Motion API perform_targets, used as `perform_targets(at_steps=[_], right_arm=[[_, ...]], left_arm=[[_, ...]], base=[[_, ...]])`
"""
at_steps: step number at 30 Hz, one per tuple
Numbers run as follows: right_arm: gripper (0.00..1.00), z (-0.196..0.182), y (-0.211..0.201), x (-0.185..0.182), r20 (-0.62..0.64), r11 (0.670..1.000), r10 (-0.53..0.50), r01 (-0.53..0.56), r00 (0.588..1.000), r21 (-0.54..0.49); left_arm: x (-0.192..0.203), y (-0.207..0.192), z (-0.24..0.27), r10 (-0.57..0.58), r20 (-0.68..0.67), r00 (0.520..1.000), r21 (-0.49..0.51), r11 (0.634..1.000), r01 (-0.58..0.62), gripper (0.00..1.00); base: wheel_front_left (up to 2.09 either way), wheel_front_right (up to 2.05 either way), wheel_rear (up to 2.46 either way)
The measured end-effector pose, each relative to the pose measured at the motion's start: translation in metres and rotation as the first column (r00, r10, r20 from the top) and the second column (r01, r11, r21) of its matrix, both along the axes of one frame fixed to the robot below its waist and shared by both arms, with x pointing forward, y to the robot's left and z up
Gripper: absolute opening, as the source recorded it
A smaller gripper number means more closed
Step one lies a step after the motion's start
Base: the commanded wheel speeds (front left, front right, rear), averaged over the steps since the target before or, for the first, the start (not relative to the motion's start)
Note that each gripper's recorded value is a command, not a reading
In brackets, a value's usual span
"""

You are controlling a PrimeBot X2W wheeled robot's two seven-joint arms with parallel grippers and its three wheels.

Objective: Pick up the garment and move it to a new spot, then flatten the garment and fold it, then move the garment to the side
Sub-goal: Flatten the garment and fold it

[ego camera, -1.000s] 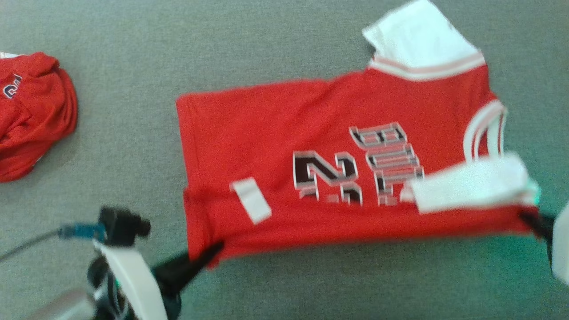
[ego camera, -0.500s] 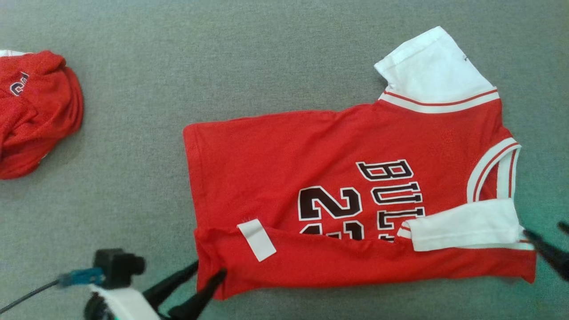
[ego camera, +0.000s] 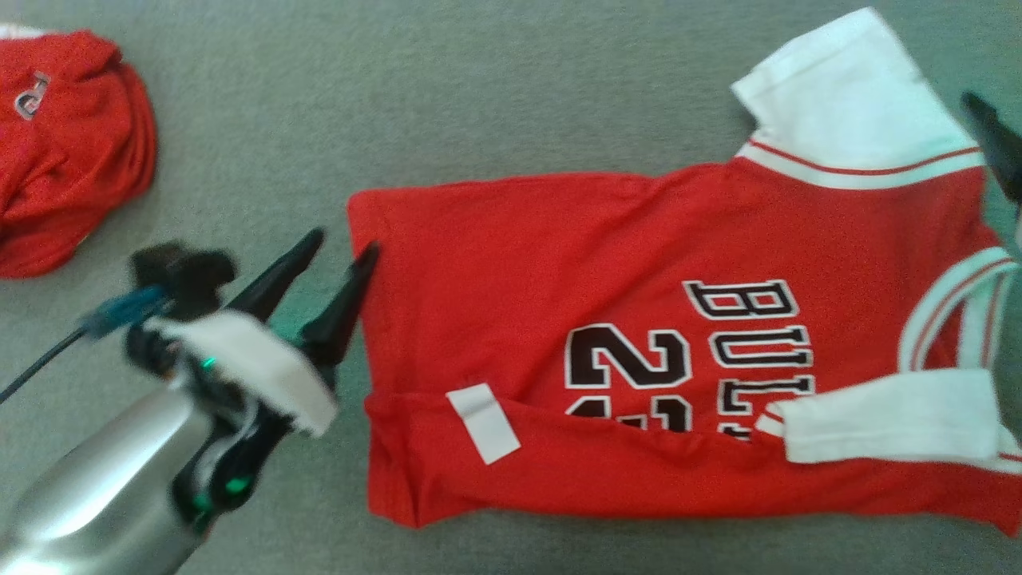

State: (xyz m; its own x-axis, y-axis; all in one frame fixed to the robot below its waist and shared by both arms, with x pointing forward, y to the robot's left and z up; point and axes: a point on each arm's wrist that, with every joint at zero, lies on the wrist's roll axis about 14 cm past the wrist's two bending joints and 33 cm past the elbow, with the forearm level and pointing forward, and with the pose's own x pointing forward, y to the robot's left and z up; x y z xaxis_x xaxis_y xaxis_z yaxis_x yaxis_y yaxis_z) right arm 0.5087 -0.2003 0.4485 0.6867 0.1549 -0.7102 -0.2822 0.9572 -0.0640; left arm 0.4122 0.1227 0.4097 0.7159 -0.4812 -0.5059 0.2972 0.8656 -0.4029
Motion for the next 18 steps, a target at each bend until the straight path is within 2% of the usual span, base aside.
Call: perform_targets(at_steps=[3, 10, 18], right_arm=[[1.00, -0.026, 0.003, 0.024, -0.024, 0.999, -0.009, 0.008, 1.000, -0.042], [1.00, -0.078, 0.030, 0.051, -0.124, 1.000, -0.007, 0.004, 0.992, -0.018], [1.00, -0.086, 0.032, 0.059, -0.147, 1.000, -0.015, 0.013, 0.989, -0.018]], left_arm=[[0.005, -0.005, -0.016, -0.019, -0.030, 0.999, 0.021, 1.000, 0.019, 1.00], [0.014, -0.003, -0.037, -0.002, -0.070, 0.998, 0.020, 1.000, 0.003, 1.00], [0.026, -0.007, -0.039, -0.024, -0.061, 0.998, 0.011, 1.000, 0.025, 1.00]], base=[[0.00, 0.00, 0.00], [0.00, 0.00, 0.00], [0.00, 0.00, 0.00]])
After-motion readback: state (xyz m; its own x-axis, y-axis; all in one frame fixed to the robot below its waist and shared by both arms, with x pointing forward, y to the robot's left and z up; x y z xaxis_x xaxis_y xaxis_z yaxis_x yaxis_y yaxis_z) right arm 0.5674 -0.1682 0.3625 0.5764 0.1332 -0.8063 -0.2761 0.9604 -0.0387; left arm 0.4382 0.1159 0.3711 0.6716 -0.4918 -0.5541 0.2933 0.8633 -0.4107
